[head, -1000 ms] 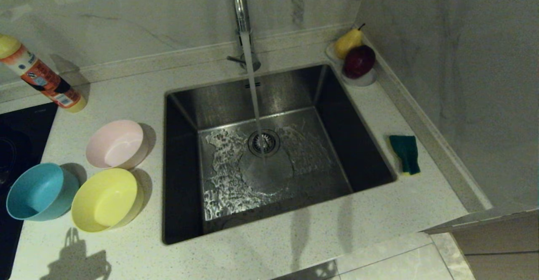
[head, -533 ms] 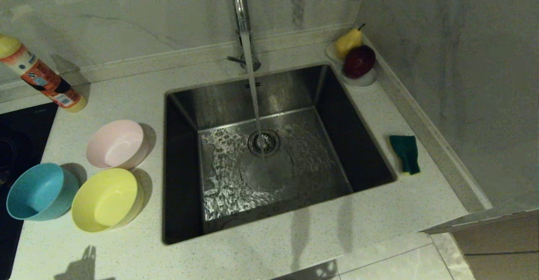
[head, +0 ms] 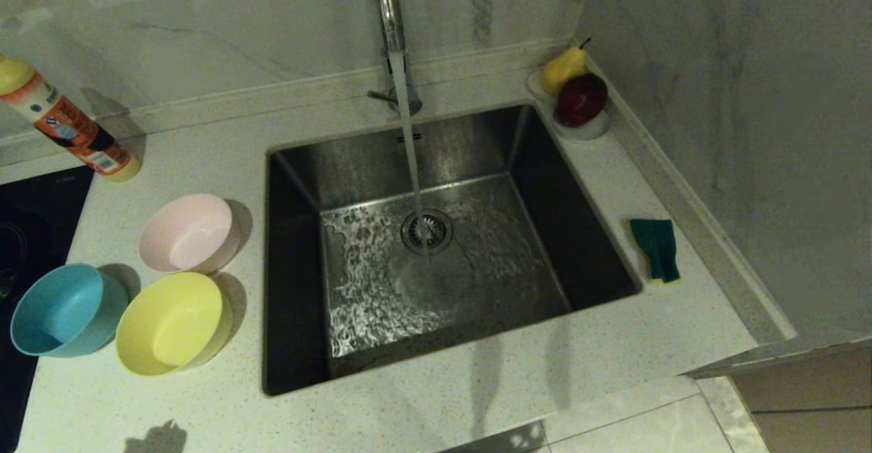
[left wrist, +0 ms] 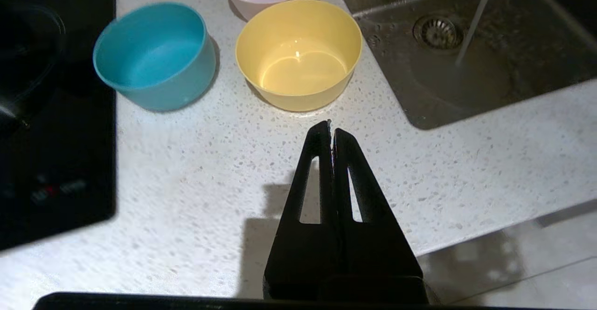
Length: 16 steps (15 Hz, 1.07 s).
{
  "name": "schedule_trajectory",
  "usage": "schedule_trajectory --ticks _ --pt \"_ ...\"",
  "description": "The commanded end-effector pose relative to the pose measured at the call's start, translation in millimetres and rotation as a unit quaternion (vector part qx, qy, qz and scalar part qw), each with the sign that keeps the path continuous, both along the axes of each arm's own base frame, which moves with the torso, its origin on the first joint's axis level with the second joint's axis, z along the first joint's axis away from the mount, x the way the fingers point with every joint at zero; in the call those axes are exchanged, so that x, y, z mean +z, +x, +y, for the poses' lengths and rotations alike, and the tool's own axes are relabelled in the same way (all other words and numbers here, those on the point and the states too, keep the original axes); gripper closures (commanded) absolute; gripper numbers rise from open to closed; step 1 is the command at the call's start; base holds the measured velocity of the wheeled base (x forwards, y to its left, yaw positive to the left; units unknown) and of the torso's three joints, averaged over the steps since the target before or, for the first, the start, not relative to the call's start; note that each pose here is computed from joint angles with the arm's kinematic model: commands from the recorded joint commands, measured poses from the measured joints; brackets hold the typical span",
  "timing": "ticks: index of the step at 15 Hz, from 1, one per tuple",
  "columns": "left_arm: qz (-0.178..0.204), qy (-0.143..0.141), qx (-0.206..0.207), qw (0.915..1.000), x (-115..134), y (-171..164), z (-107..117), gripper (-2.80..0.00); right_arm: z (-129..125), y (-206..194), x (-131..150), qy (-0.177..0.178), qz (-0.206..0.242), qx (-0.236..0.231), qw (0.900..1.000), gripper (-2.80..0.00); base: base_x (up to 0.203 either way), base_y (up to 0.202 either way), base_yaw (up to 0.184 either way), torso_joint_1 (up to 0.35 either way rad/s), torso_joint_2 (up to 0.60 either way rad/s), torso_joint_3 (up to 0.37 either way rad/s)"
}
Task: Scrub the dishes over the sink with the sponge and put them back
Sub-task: Pick up a bowl and the sponge
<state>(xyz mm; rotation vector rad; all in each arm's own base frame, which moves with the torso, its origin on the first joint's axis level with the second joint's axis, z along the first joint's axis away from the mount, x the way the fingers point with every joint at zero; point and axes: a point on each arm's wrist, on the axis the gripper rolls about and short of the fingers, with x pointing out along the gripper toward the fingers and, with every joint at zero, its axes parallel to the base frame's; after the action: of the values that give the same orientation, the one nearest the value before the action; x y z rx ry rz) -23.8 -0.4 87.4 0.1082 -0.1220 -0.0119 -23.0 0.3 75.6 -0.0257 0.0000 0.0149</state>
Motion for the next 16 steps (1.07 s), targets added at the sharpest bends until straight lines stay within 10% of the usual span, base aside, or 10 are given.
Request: schedule_trajectory --ticks 1,16 --pt "0.019 -0.049 0.012 0.9985 -10.5 3.4 0.8 0.00 0.0 0.1 -0.1 0.000 0.001 0.000 1.000 0.00 0.000 0.000 0.000 0.000 0.00 0.000" --pt "0.022 -0.018 0.007 0.9996 -11.1 3.6 0.4 0.00 0.0 0.1 -0.1 0.000 0.001 0.000 1.000 0.00 0.000 0.000 0.000 0.000 0.00 0.000"
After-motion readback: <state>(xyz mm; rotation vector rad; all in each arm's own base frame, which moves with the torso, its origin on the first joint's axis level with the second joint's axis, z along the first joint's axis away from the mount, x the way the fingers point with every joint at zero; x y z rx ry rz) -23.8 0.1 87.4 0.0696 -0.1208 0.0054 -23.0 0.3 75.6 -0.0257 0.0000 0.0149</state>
